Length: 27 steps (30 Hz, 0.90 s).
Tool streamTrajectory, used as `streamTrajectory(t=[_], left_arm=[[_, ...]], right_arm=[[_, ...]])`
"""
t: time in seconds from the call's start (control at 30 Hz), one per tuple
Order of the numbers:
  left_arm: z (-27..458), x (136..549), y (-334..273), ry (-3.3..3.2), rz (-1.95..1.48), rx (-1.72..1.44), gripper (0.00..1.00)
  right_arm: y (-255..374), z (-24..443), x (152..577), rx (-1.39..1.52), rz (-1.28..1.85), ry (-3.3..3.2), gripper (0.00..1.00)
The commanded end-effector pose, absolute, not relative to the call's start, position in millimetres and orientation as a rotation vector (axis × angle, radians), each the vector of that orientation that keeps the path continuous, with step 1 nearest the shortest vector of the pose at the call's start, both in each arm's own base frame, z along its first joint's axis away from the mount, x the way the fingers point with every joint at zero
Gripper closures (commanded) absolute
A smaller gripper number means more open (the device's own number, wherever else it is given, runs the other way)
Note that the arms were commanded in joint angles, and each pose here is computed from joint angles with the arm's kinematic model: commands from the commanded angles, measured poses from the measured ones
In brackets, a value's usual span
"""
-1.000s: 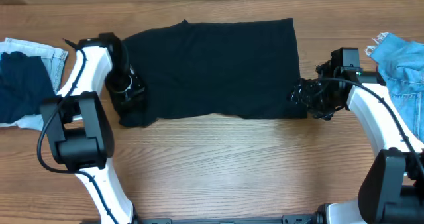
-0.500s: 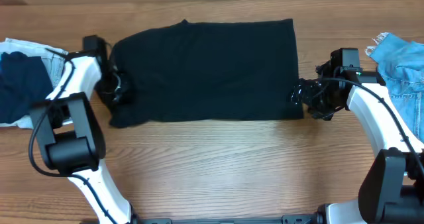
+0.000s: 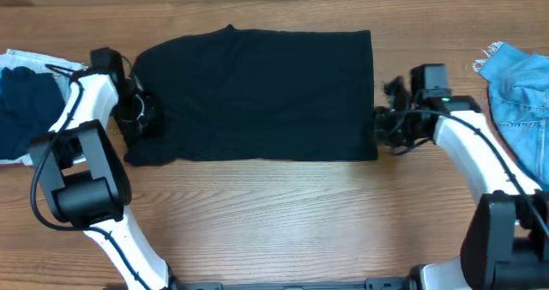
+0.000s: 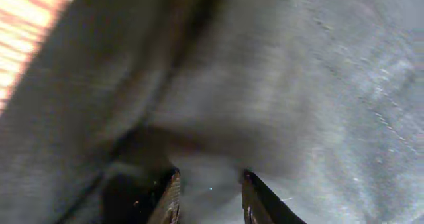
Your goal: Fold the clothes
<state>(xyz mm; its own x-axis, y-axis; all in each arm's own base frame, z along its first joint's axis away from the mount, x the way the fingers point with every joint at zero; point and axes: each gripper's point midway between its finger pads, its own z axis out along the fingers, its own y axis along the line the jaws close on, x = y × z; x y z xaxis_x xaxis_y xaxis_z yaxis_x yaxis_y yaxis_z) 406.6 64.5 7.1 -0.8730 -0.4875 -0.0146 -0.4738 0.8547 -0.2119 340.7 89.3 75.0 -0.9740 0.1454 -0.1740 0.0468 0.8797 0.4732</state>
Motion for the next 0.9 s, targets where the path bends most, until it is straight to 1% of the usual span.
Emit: streamTrajectory(t=[0.0,0.1,0.17,0.3,0.43,0.57,0.7,0.73,0.87], left_arm=[[11,416,50,2.968,-0.335,-0.661,0.64],[11,416,42,2.976,-0.336,-0.635,0.64],[11,417,40,2.978,-0.336,-0.627,0.64],[11,416,40,2.982,-0.330,-0.623,0.64],[10,413,41,2.997,-0.314,-0.605,0.64],[10,411,41,3.009,-0.310,-0.591,0.63],[11,411,38,3.011,-0.339,-0.555,0.65],[19,409,32,3.033,-0.388,-0.466,0.66],[53,405,25,3.069,-0.402,-0.360,0.70]], right_arm=[[91,39,339,0.246,0.621,2.936,0.96],[84,9,328,0.327,0.557,3.037,0.96],[72,-2,323,0.419,0.444,3.076,0.96],[36,-10,322,0.568,0.124,3.056,0.96],[0,-10,322,0.692,-0.092,3.002,0.96],[-20,-10,321,0.789,-0.089,2.986,0.96],[-19,-10,320,0.801,-0.062,2.991,0.96],[-18,-10,319,0.801,-0.055,2.996,0.96],[-15,-10,319,0.802,-0.030,2.999,0.96]])
